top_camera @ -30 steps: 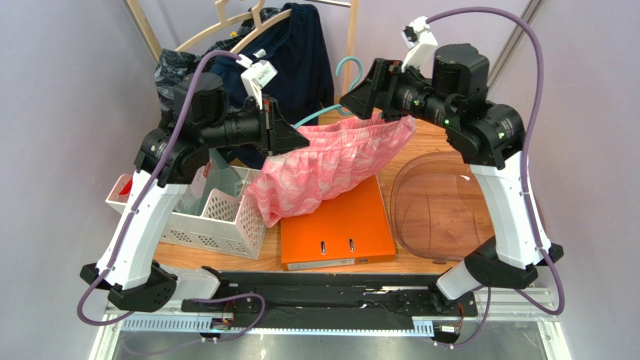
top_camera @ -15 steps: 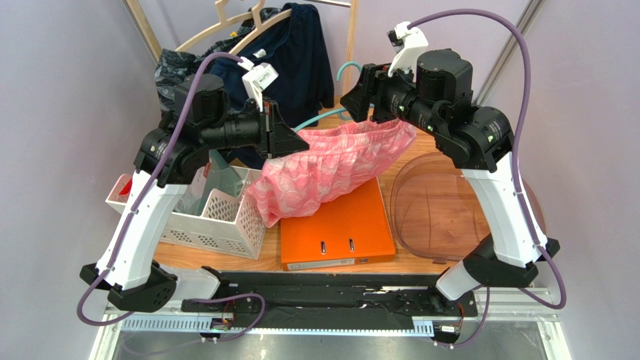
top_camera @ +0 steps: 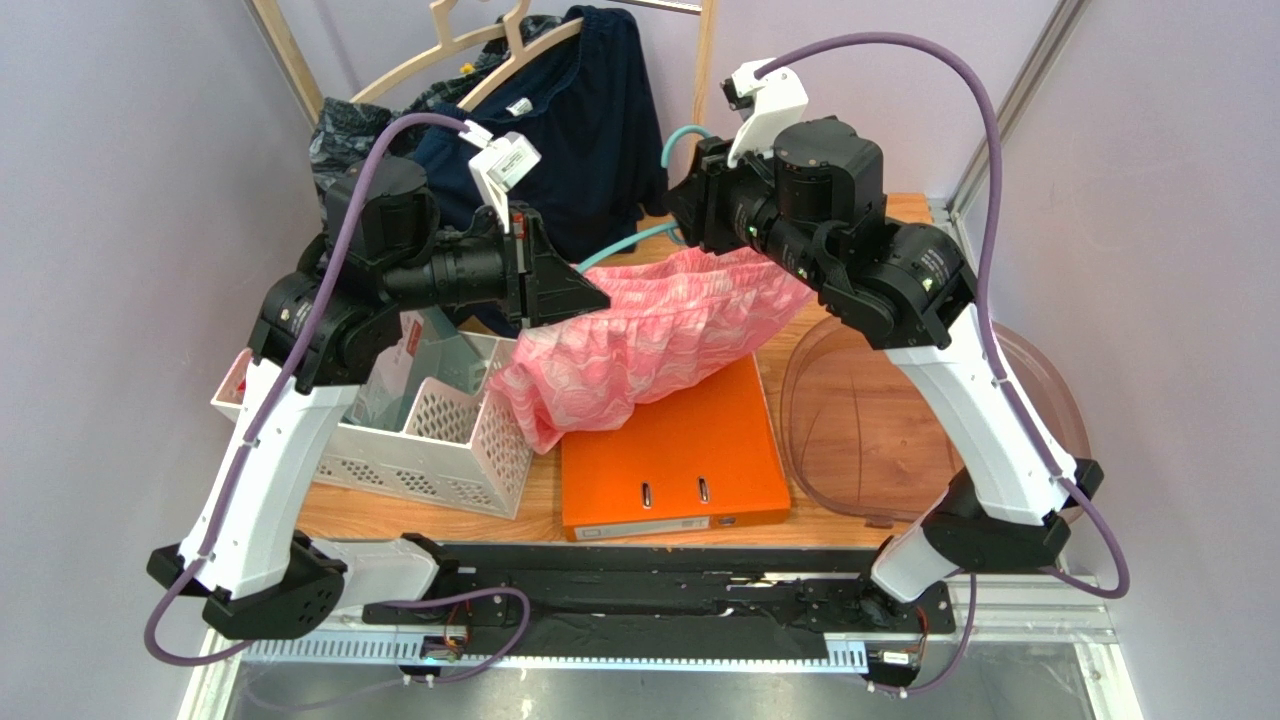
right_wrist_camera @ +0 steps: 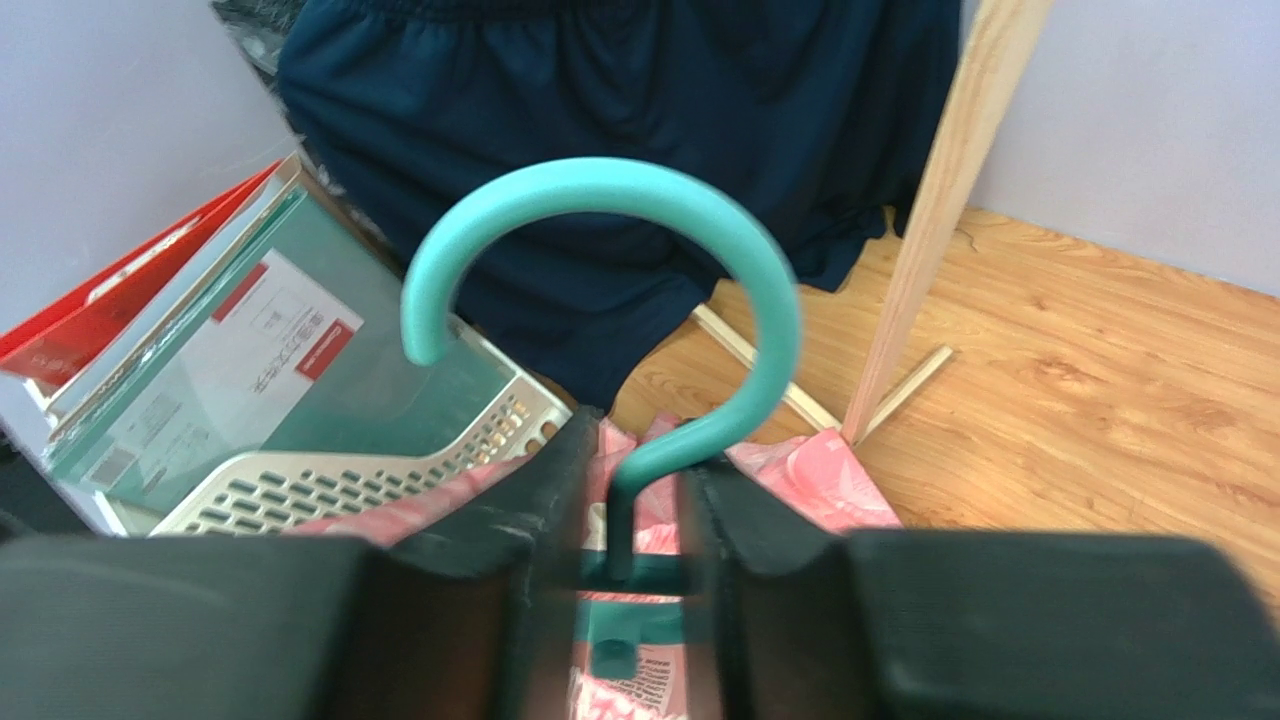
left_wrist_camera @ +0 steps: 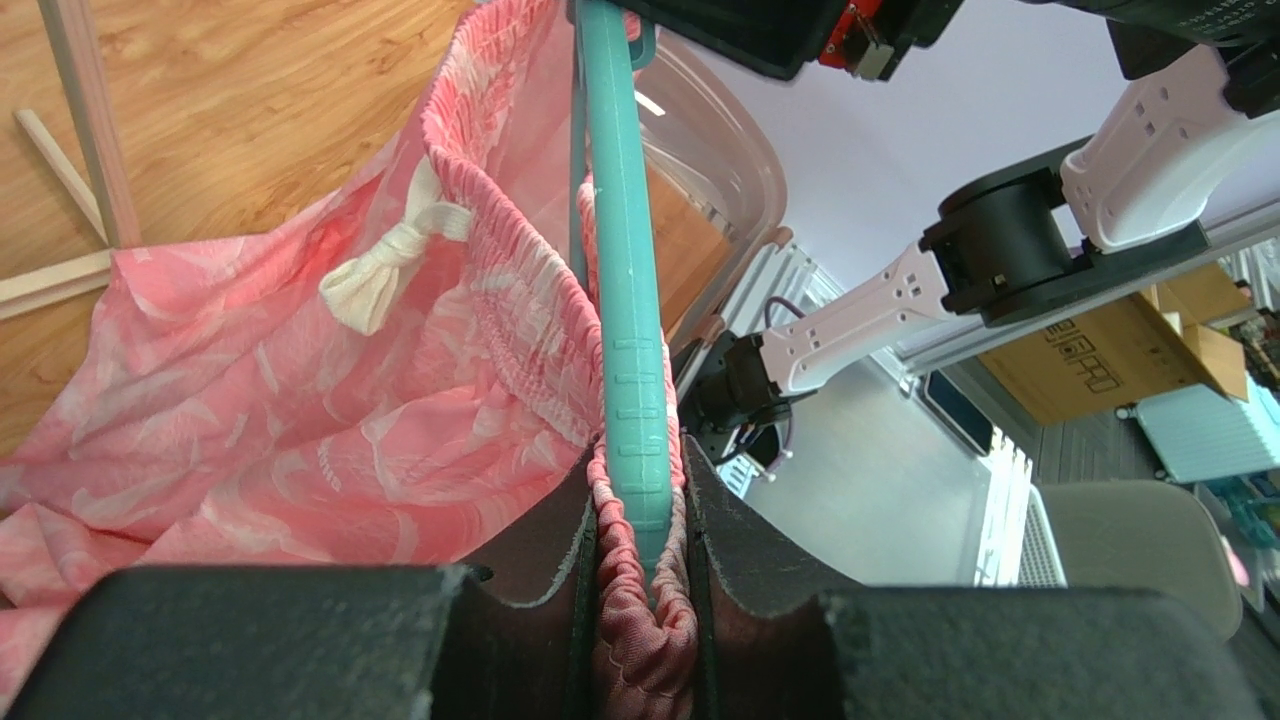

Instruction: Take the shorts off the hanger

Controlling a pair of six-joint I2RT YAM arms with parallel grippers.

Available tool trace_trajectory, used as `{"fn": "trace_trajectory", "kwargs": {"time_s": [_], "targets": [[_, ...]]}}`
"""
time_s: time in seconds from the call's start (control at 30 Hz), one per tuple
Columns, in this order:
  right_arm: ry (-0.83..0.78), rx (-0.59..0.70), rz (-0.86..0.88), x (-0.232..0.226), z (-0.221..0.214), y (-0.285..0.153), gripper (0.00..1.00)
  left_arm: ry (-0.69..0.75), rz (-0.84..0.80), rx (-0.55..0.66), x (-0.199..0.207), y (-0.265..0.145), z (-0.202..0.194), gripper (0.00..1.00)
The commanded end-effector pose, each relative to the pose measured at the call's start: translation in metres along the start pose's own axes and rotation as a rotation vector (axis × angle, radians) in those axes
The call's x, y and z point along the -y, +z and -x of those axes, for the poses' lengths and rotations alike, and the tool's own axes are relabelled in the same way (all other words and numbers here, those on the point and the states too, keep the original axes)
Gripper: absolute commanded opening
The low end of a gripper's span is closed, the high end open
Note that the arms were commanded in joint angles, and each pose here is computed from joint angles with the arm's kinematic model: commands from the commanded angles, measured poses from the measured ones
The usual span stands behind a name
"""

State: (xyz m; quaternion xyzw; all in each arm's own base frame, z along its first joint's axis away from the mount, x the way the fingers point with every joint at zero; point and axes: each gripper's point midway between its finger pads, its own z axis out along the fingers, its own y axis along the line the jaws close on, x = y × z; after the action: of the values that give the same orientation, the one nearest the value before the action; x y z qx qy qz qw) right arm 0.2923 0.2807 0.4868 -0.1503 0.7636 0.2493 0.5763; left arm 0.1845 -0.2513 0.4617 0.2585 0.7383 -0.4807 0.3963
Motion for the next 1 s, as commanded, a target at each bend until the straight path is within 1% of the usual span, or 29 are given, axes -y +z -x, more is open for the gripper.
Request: {"fn": "trace_trajectory", "kwargs": {"time_s": [0.0, 0.03, 0.07, 0.1, 0.13, 0.23, 0.27, 0.33, 0.37, 0.4, 0.43, 0.47, 0.53, 0.6, 0.67, 0.73, 0.9, 0.97], "targets": [[-0.010, 0.091, 0.000, -0.009, 0.019, -0.008, 0.20, 0.070, -0.083, 0.110, 0.026, -0.010, 0.024, 0.00], [-0.012, 0.100, -0.014, -0.007, 0.022, -0.009, 0.16, 0.060, -0.082, 0.114, 0.027, -0.011, 0.025, 0.00], [-0.022, 0.103, -0.014, -0.010, 0.022, -0.009, 0.05, 0.054, -0.078, 0.113, 0.026, -0.010, 0.025, 0.00], [-0.024, 0.115, -0.022, -0.010, 0.025, -0.011, 0.00, 0.051, -0.077, 0.116, 0.026, -0.010, 0.026, 0.00], [-0.030, 0.124, -0.050, -0.006, 0.027, -0.012, 0.00, 0.040, -0.063, 0.118, 0.024, -0.010, 0.027, 0.00], [-0.045, 0.161, -0.079, -0.004, 0.038, -0.017, 0.00, 0.030, -0.032, 0.130, 0.021, -0.011, 0.030, 0.16], [-0.047, 0.165, -0.085, -0.003, 0.038, -0.018, 0.00, 0.031, -0.022, 0.138, 0.021, -0.013, 0.031, 0.30], [-0.040, 0.188, -0.101, 0.000, 0.045, -0.022, 0.00, 0.039, 0.009, 0.164, 0.018, -0.017, 0.035, 0.40], [-0.044, 0.190, -0.106, 0.001, 0.045, -0.023, 0.00, 0.044, 0.019, 0.174, 0.018, -0.019, 0.036, 0.49], [-0.042, 0.197, -0.106, 0.002, 0.047, -0.026, 0.00, 0.053, 0.041, 0.194, 0.017, -0.024, 0.040, 0.61], [-0.042, 0.205, -0.111, 0.003, 0.049, -0.028, 0.00, 0.052, 0.058, 0.197, 0.015, -0.025, 0.040, 0.67], [-0.040, 0.209, -0.115, 0.004, 0.050, -0.028, 0.00, 0.057, 0.071, 0.208, 0.015, -0.029, 0.041, 0.68], [-0.041, 0.217, -0.119, 0.005, 0.052, -0.030, 0.00, 0.065, 0.115, 0.235, 0.011, -0.035, 0.045, 0.75], [-0.037, 0.222, -0.124, 0.006, 0.053, -0.031, 0.00, 0.074, 0.160, 0.267, 0.008, -0.043, 0.049, 0.77], [-0.033, 0.224, -0.130, 0.007, 0.054, -0.031, 0.00, 0.078, 0.173, 0.274, 0.006, -0.045, 0.049, 0.78], [-0.030, 0.220, -0.133, 0.007, 0.054, -0.030, 0.00, 0.081, 0.162, 0.269, 0.008, -0.046, 0.048, 0.77], [-0.025, 0.228, -0.155, 0.011, 0.056, -0.032, 0.00, 0.060, 0.079, 0.220, 0.018, -0.036, 0.041, 0.71], [-0.024, 0.227, -0.165, 0.013, 0.055, -0.032, 0.00, 0.055, 0.059, 0.207, 0.019, -0.034, 0.037, 0.70]]}}
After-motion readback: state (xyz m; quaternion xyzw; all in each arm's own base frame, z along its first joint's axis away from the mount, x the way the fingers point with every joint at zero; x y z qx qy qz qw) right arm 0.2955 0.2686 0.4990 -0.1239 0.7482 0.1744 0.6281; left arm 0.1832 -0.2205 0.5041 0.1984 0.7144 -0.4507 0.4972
